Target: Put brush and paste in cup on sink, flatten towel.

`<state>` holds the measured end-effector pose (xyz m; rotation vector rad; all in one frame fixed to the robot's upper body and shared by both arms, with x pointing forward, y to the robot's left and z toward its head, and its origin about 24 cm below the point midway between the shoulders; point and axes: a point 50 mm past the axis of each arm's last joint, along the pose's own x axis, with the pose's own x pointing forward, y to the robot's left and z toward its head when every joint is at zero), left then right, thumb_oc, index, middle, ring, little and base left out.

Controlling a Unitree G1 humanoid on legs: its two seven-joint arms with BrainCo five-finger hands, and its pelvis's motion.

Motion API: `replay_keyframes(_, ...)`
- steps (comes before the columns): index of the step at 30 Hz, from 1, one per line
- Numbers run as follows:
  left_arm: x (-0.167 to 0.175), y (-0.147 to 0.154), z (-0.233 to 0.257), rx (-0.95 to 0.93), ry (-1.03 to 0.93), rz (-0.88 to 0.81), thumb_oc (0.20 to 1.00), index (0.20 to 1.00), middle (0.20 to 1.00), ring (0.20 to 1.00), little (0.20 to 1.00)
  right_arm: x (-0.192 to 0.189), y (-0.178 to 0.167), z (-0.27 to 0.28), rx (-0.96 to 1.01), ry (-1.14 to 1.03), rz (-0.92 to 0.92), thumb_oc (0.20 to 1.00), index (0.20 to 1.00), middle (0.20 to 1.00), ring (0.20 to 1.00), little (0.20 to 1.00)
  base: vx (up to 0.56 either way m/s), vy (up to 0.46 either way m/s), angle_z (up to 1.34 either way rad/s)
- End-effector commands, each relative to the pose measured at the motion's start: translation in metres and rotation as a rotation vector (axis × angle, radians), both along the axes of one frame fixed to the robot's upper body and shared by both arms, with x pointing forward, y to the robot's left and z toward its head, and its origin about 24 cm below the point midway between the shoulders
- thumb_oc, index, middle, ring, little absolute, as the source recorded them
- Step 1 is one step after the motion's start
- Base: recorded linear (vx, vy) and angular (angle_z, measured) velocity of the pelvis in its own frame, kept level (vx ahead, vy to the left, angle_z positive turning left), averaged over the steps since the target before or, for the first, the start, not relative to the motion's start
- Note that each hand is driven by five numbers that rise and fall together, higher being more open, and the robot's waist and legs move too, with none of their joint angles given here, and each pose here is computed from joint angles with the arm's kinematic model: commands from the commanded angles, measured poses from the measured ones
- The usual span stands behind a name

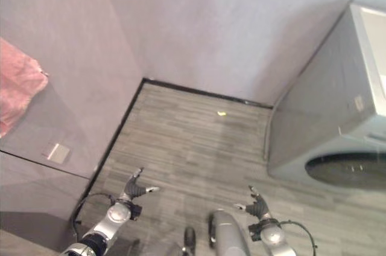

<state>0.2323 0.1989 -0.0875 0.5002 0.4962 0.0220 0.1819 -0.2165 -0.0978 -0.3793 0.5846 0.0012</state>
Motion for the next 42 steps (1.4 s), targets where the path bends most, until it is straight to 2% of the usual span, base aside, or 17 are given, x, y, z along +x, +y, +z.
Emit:
replay_keyframes(1, 0.000, -0.001, 0.002, 0.016, -0.027, -0.038, 1.000, 1.000, 1.000, 1.000, 1.000, 0.009, -0.014, 0.014, -0.033, -0.085, -0.004, 1.000, 1.000, 1.000, 1.000, 1.000, 0.41, -0.113, 1.03)
replay_keyframes(9, -0.003, -0.006, -0.004, 0.030, 0.008, -0.059, 1.000, 1.000, 1.000, 1.000, 1.000, 0.010, -0.021, 0.016, -0.053, -0.080, 0.005, 1.000, 1.000, 1.000, 1.000, 1.000, 0.32, -0.182, 0.80)
replay_keyframes(14, 0.006, -0.012, 0.003, 0.020, -0.026, -0.072, 1.000, 1.000, 1.000, 1.000, 1.000, 0.014, -0.034, 0.022, -0.107, -0.097, -0.008, 1.000, 1.000, 1.000, 1.000, 1.000, 0.13, -0.200, 0.69)
replay_keyframes(23, 0.012, -0.013, 0.007, 0.038, -0.041, -0.095, 1.000, 1.000, 1.000, 1.000, 1.000, -0.006, -0.048, 0.013, -0.197, -0.025, -0.002, 1.000, 1.000, 1.000, 1.000, 1.000, 0.12, 0.016, 0.70)
replay_keyframes(32, 0.003, -0.008, 0.003, 0.070, -0.016, -0.148, 1.000, 1.000, 1.000, 1.000, 1.000, -0.016, -0.035, -0.001, -0.141, 0.044, -0.004, 1.000, 1.000, 1.000, 1.000, 1.000, 0.12, 0.249, 0.32)
replay_keyframes(42, 0.000, -0.009, 0.013, 0.116, -0.066, -0.279, 1.000, 1.000, 1.000, 1.000, 1.000, 0.001, -0.002, 0.001, -0.085, 0.002, 0.101, 1.000, 1.000, 1.000, 1.000, 1.000, 0.07, 0.249, 0.49)
